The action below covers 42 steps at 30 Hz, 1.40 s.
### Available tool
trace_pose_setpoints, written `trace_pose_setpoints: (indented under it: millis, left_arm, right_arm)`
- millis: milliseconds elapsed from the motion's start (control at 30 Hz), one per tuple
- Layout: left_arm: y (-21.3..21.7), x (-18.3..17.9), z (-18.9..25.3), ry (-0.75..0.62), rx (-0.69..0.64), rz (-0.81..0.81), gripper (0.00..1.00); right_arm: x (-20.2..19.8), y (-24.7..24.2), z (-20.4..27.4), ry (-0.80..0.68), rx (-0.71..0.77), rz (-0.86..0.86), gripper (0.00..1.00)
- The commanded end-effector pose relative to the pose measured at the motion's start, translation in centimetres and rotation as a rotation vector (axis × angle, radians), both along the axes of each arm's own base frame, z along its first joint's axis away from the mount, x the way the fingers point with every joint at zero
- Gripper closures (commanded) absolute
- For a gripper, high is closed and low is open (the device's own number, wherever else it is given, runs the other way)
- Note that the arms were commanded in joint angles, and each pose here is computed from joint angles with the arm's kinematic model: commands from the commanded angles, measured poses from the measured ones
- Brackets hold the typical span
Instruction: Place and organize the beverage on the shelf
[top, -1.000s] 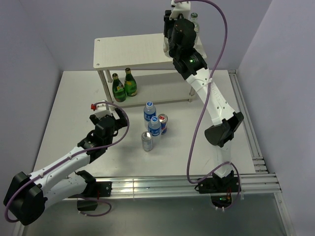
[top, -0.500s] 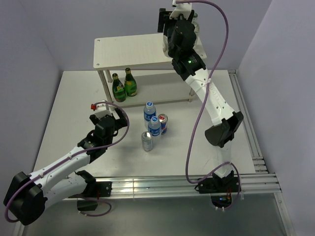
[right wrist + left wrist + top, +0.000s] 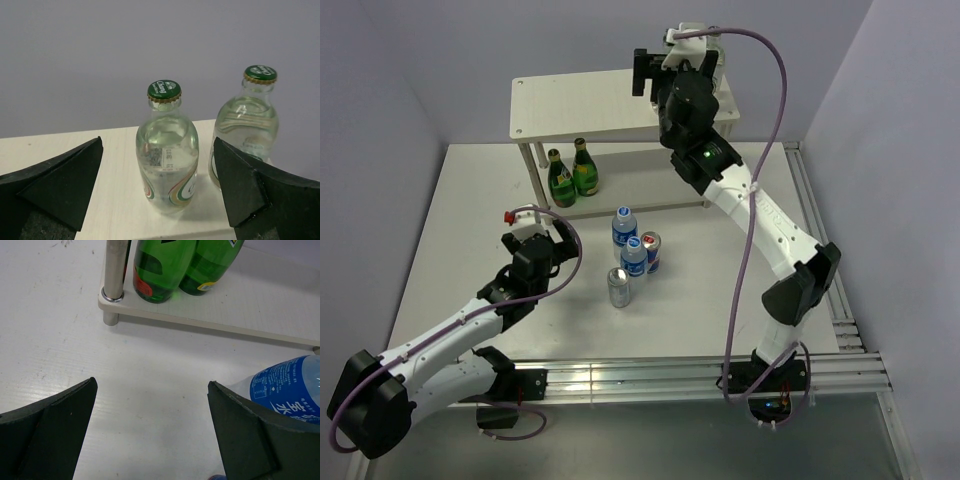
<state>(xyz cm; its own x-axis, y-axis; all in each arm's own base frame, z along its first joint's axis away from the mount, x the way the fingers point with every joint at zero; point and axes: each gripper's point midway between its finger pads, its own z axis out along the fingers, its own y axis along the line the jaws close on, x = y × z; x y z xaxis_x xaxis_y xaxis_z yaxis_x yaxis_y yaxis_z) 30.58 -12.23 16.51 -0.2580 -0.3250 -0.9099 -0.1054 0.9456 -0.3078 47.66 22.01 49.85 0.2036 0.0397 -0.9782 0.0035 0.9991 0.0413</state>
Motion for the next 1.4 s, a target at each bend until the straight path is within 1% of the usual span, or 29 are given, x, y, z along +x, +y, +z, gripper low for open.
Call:
trace_pose_setpoints:
  millis: [0, 33, 67, 133, 167, 233, 267, 333, 367, 400, 433, 467, 500, 567, 600, 667, 767, 1133, 1367]
  left_arm:
    - [0.1, 0.0, 0.9, -0.027, -0.015, 0.001, 0.01]
    - [0.1, 0.0, 0.9, -0.028, -0.015, 0.003, 0.01]
    - [0.2, 0.0, 0.9, -0.029, -0.017, 0.004, 0.01]
    - [0.2, 0.1, 1.0, -0.03, -0.018, 0.008, 0.01]
    - [0.2, 0.0, 1.0, -0.03, -0.018, 0.008, 0.01]
    - [0.2, 0.0, 1.0, -0.03, -0.024, 0.005, 0.01]
    - [0.1, -0.1, 1.0, -0.029, -0.025, 0.0, 0.01]
    - [0.0, -0.1, 1.0, -0.03, -0.03, -0.008, 0.0]
    - [-0.1, -0.1, 0.9, -0.029, -0.031, -0.01, 0.01]
    - [0.0, -0.1, 0.9, -0.026, -0.029, -0.008, 0.01]
    - [0.0, -0.1, 0.9, -0.026, -0.029, -0.01, 0.01]
    - [0.0, -0.2, 0.9, -0.026, -0.029, -0.011, 0.01]
    - [0.0, -0.2, 1.0, -0.03, -0.035, -0.011, 0.01]
    - [-0.1, -0.2, 1.1, -0.035, -0.038, -0.014, 0.01]
    - [0.0, -0.2, 1.1, -0.034, -0.038, -0.012, 0.01]
    - [0.1, -0.2, 1.1, -0.034, -0.037, -0.006, 0.01]
    - [0.2, -0.3, 1.2, -0.035, -0.039, -0.004, 0.01]
    - [0.6, -0.6, 0.8, -0.028, -0.034, 0.009, 0.01]
    - [0.6, -0.6, 0.7, -0.025, -0.032, 0.006, 0.01]
  right_arm:
    - [-3.8, -2.4, 5.0, -0.114, 0.107, -0.036, 0.02]
    - [-4.4, -2.0, 5.0, -0.111, 0.111, -0.031, 0.02]
    - [-4.6, -1.8, 3.6, -0.087, 0.103, -0.04, 0.02]
    - [-6.7, -2.9, 3.3, -0.076, 0.13, -0.067, 0.02]
    - [-8.5, -2.5, 1.6, -0.054, 0.144, -0.043, 0.02]
    - [-10.6, -2.0, -0.8, -0.024, 0.156, -0.003, 0.03]
    - [-12.7, -1.4, -3.5, 0.005, 0.171, 0.053, 0.04]
    - [-14.8, -0.1, -6.4, 0.043, 0.188, 0.149, 0.05]
    - [-16.6, 0.5, -9.5, 0.092, 0.201, 0.206, 0.05]
    - [-17.5, 1.0, -10.9, 0.113, 0.205, 0.24, 0.05]
    - [-18.4, 1.5, -12.4, 0.139, 0.202, 0.275, 0.05]
    - [-19.3, 2.0, -15.3, 0.195, 0.19, 0.305, 0.05]
    - [-20.5, 3.0, -16.7, 0.227, 0.173, 0.346, 0.06]
    - [-21.7, 3.8, -20.4, 0.308, 0.136, 0.358, 0.06]
    - [-22.6, 4.5, -21.4, 0.333, 0.124, 0.376, 0.06]
    - [-23.4, 4.8, -23.8, 0.386, 0.123, 0.376, 0.06]
    - [-24.3, 5.5, -25.9, 0.429, 0.146, 0.413, 0.06]
    - [-24.0, 7.9, -29.5, 0.507, 0.129, 0.422, 0.06]
    - [-23.5, 8.4, -31.6, 0.535, 0.085, 0.391, 0.06]
